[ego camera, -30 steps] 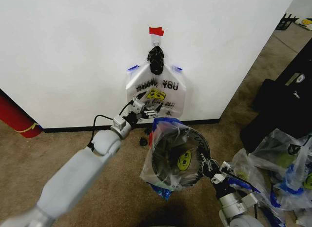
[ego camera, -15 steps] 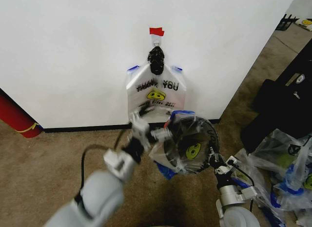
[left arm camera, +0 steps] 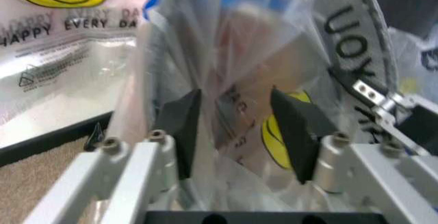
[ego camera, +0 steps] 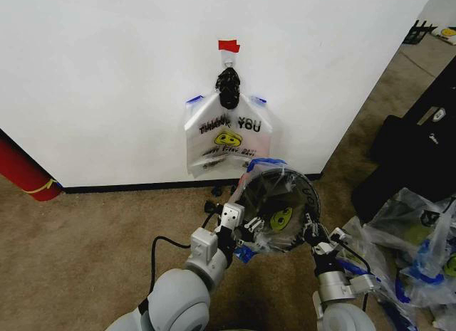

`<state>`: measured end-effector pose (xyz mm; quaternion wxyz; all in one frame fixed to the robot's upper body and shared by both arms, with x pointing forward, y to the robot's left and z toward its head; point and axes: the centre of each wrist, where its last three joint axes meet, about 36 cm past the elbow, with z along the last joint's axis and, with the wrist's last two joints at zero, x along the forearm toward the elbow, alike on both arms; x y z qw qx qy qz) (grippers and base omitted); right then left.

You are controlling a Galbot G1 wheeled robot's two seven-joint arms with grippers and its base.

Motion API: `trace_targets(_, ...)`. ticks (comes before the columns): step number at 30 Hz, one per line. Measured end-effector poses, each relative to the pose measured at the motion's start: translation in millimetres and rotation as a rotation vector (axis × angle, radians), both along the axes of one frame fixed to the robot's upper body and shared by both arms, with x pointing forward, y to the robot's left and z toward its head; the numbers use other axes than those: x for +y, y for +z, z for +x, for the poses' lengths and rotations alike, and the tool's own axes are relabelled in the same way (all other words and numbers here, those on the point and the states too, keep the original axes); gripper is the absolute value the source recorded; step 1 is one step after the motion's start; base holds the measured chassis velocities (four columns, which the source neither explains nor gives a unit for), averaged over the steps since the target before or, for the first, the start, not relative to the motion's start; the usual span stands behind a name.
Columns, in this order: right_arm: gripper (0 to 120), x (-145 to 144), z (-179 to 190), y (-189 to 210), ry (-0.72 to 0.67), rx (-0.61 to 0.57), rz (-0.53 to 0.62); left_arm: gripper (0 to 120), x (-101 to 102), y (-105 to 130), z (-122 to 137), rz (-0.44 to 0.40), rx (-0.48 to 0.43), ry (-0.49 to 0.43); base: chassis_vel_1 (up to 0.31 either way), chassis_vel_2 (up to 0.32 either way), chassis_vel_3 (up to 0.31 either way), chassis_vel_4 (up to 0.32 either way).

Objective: Pick up the garbage bag from the wall and place it over the trash bin.

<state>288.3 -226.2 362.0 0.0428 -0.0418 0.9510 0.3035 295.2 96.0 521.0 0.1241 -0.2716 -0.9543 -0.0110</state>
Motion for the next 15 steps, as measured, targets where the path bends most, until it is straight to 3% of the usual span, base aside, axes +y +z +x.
trace_targets(11, 0, 2.8, 1.5, 1.1, 0.020, 0.000, -0.027, 0, -42.2, -3.9, -10.3, 0.120, 0.010, 0.013, 0.000, 0.000, 0.000, 0.000)
trace_targets(15, 0, 6.5, -0.5, -0.4, 0.030, 0.003, -0.031, 0, -52.5, -10.2, -3.2, 0.148, 0.005, 0.021, 0.000, 0.000, 0.000, 0.000)
